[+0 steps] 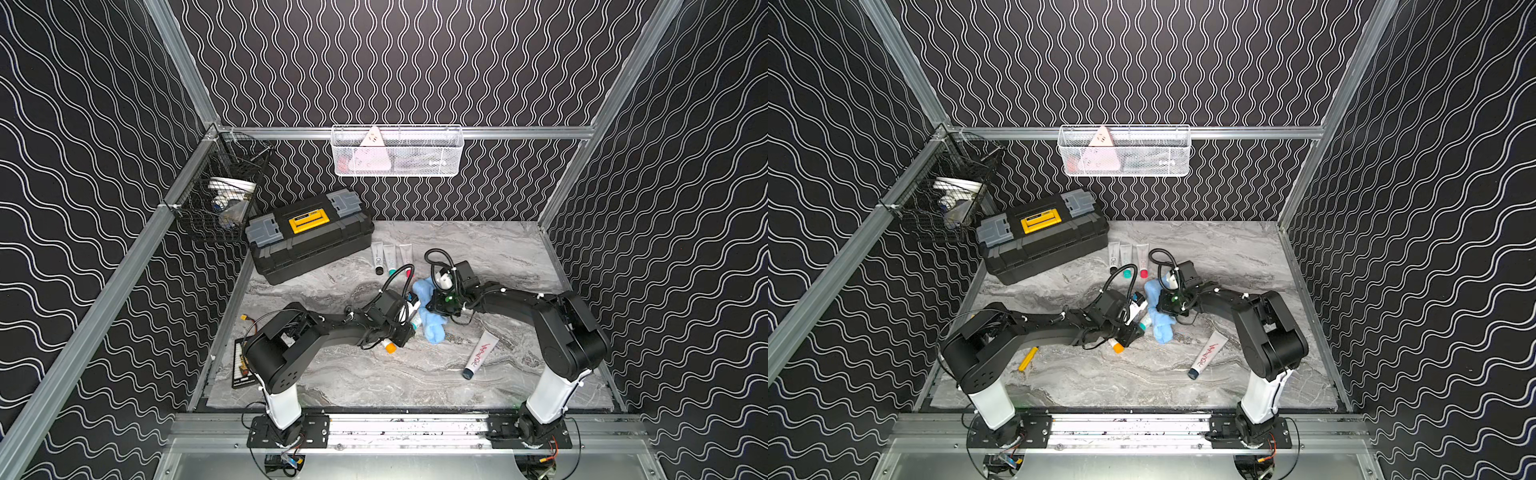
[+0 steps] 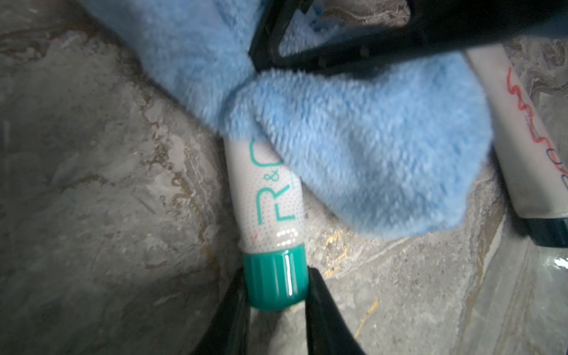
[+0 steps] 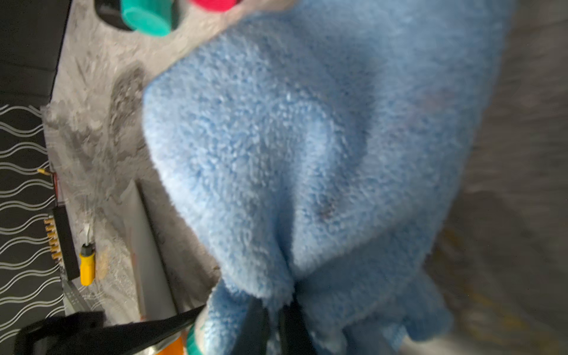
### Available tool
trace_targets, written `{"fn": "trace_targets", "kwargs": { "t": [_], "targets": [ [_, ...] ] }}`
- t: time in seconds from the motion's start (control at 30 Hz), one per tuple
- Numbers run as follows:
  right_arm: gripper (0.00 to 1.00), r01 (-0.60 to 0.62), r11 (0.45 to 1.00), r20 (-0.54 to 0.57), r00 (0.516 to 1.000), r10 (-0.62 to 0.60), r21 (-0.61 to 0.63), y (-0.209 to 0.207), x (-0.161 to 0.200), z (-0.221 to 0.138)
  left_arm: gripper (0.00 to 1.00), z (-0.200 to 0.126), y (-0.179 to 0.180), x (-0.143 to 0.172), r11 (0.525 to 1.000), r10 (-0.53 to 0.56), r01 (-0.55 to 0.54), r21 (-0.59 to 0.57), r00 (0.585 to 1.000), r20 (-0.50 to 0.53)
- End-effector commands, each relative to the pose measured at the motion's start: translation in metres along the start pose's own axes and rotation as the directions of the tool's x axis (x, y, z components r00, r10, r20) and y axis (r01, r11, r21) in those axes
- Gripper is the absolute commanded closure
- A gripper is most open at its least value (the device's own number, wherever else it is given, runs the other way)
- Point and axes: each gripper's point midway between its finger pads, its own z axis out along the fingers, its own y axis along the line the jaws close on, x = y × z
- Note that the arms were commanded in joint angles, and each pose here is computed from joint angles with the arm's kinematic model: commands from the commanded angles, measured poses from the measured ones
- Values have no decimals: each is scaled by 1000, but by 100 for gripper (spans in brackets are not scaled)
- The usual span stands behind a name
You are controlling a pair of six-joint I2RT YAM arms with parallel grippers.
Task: Wipe the surface of the toothpaste tube
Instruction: Wipe the dirt from the toothpaste tube.
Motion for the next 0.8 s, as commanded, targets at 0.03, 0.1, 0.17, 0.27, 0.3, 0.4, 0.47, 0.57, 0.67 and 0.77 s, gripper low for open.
{"fn": "trace_targets", "kwargs": {
  "t": [0.03,0.1,0.17,0.27,0.3,0.4,0.47,0.57,0.67,0.77],
  "targets": [
    [100,-51,998,-96,994,46,-46,15,33,3,79,-1,-10,-23,998,31,-35,44,996,84],
    [100,-49,997,-98,994,44,-55,19,36,3,79,-1,-9,-22,999,30,-33,42,996,81],
    [100,-46,997,-102,994,41,-57,19,37,4,79,-2,-10,-22,998,30,-34,44,996,84],
    [100,-45,998,-106,994,40,-43,16,38,6,80,-2,-10,-22,998,30,-34,47,996,84],
    [100,-45,998,-106,994,41,-40,15,38,7,79,-2,-10,-22,998,29,-33,46,996,84],
    [100,-39,999,-101,994,38,-12,9,35,9,79,-2,-11,-22,998,31,-36,49,996,85],
    [100,-36,999,-96,995,38,24,1,32,11,79,-2,-11,-22,998,31,-35,51,996,82],
    [100,-57,996,-89,994,63,71,-16,24,11,80,-2,-11,-22,998,35,-40,52,996,83],
    [100,-96,992,-73,992,103,86,-33,14,9,80,-2,-12,-22,998,36,-41,56,996,84],
    [100,-135,983,-39,989,141,127,-56,-1,2,80,-3,-13,-22,997,37,-42,60,996,86]
  ]
}}
